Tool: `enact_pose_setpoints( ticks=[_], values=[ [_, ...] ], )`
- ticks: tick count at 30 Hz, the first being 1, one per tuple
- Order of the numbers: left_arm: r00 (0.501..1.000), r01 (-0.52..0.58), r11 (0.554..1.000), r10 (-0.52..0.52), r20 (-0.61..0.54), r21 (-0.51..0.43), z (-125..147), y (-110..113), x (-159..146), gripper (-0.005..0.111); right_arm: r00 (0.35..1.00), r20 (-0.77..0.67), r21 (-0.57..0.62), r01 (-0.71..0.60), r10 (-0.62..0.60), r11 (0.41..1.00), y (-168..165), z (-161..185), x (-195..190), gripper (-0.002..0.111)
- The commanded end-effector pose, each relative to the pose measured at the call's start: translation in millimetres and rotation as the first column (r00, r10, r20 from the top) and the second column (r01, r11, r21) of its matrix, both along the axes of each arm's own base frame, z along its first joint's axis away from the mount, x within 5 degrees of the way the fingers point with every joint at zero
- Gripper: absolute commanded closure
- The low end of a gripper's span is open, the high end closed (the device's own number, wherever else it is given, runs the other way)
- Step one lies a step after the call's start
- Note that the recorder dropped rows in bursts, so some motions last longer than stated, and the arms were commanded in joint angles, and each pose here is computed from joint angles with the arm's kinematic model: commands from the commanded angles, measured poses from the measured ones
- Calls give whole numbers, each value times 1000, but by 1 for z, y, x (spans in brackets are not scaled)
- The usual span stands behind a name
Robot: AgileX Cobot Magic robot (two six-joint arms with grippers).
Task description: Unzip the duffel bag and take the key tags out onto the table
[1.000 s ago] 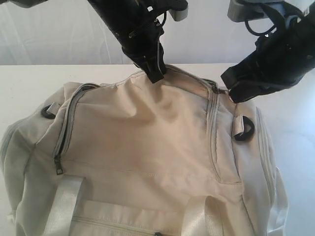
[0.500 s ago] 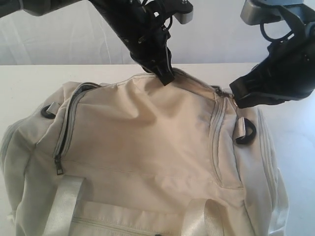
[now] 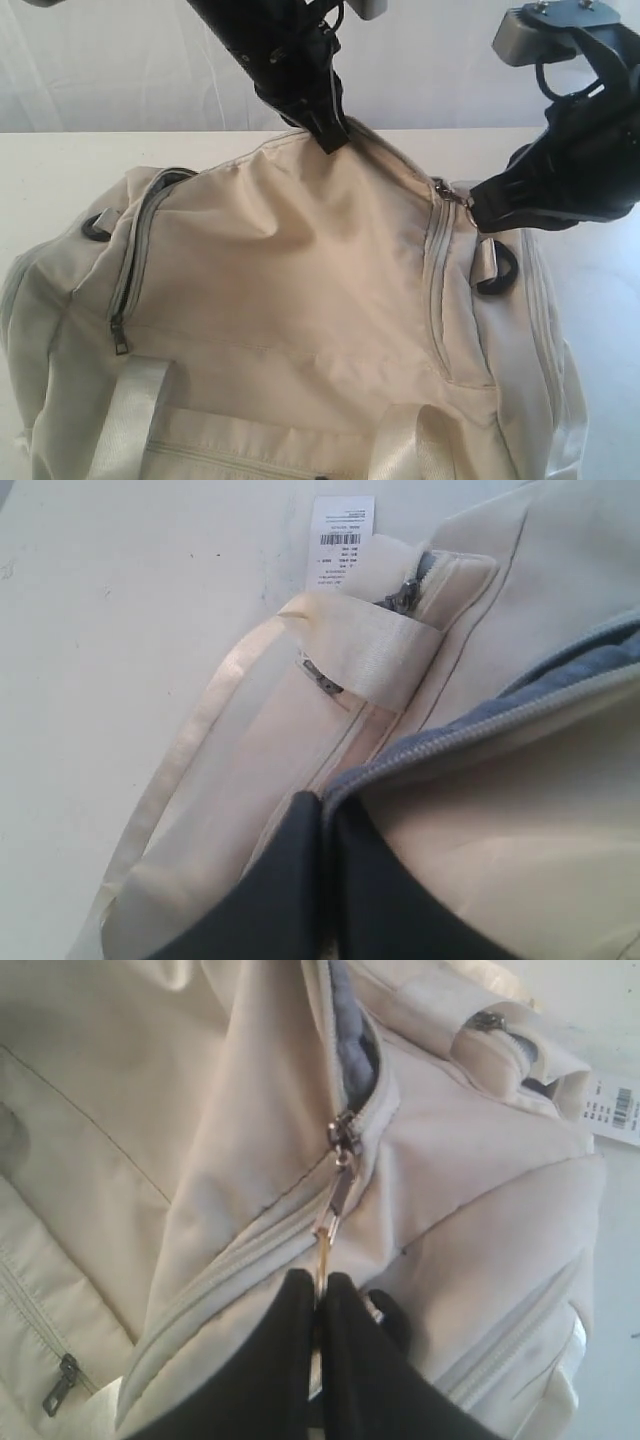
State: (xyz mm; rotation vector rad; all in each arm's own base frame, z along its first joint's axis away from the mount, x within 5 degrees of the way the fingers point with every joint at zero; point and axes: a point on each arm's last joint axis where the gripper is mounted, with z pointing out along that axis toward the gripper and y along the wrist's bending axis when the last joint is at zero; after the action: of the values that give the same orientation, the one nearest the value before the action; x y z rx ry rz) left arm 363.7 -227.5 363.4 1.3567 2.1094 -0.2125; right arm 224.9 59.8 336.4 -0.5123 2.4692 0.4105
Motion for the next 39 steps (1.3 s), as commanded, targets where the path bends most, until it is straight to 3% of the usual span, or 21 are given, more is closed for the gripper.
enact_pose_setpoints(
  ticks=[1,8,13,21,27,33,38,39],
  values=[
    [999,-35,996,32,34,83,16,21,-6,107,999,25,-9,-28,29,1000,-1,6,-10,108],
    [998,-7,982,17,-52,189,15,31,-17,107,999,27,3,-37,37,999,0,11,-17,108],
    [997,-72,969,79,-21,235,14,37,-14,107,998,42,4,-47,46,999,-1,17,-27,108],
    [989,-144,979,138,47,144,17,32,-4,107,997,46,17,-58,57,998,-3,28,-49,108],
    [988,-152,980,151,15,128,6,26,2,107,998,31,28,-50,50,998,-3,22,-53,108],
    [990,-140,989,140,-16,47,-3,15,8,107,997,75,36,4,-6,999,-4,7,-41,108],
    [994,-67,993,75,-83,100,-8,16,1,107,978,201,79,37,-52,996,-1,9,-18,108],
    [993,-32,993,44,-110,110,-8,16,-3,107,969,245,102,-19,-6,995,4,8,-11,108]
  ],
)
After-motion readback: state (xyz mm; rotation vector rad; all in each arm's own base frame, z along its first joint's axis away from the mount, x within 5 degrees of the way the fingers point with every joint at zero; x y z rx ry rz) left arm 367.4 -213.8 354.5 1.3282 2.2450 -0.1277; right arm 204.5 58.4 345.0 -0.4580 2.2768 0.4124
